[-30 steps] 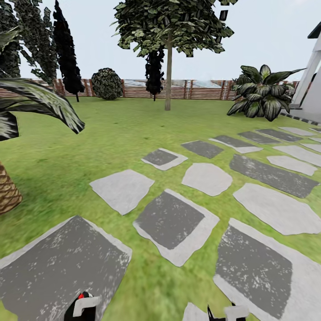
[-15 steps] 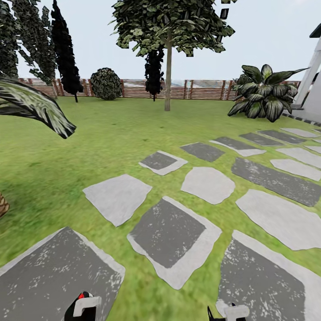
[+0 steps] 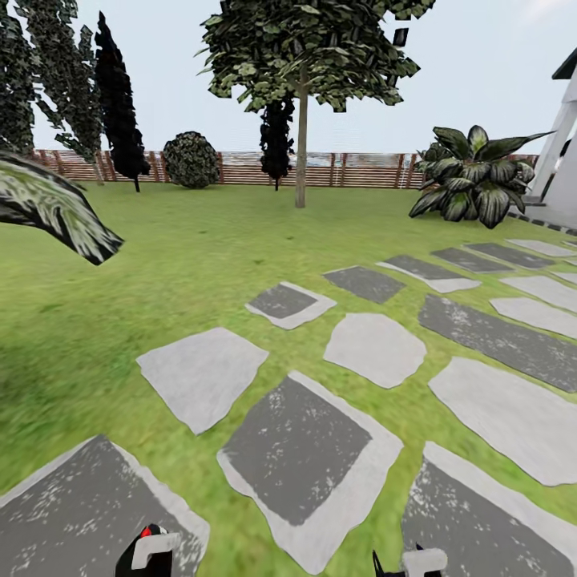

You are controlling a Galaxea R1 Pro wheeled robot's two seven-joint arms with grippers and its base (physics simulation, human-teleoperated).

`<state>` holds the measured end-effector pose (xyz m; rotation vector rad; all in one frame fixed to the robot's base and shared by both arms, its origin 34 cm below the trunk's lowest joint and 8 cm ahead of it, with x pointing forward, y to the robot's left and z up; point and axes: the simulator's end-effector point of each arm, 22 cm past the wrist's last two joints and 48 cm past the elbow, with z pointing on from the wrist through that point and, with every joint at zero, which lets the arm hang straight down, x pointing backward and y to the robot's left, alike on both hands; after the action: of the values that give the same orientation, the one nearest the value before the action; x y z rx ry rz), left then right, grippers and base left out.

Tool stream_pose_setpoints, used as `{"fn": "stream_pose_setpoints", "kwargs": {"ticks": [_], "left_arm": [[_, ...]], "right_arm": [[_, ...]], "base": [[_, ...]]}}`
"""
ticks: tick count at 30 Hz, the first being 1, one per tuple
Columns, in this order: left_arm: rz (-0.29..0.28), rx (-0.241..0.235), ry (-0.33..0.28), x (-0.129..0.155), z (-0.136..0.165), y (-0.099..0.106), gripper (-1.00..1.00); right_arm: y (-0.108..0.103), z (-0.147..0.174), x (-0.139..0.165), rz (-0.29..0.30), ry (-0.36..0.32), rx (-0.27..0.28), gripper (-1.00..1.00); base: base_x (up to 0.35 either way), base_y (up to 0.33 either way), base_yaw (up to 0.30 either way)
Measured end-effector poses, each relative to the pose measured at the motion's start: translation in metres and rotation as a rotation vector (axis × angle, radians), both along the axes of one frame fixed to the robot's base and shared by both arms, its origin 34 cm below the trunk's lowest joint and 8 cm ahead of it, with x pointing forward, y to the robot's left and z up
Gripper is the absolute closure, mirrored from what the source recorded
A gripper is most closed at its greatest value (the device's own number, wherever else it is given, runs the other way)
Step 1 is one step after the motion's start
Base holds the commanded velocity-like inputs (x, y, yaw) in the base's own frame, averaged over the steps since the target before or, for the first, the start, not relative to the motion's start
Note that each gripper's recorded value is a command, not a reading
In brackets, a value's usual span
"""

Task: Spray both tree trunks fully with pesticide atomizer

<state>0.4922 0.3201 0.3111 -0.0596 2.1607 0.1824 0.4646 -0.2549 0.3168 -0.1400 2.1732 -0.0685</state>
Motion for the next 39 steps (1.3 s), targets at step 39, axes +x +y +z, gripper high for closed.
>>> {"fn": "stream_pose_setpoints", "kwargs": {"ticks": [39], "left_arm": [[-0.005, 0.001, 0.003, -0.0005, -0.0007, -0.0017, 1.00]], "right_arm": [[0.0002, 0.0003, 0.0003, 0.001, -0.001, 0.000, -1.00]], "base": [[0.339, -0.072, 0.000]]}}
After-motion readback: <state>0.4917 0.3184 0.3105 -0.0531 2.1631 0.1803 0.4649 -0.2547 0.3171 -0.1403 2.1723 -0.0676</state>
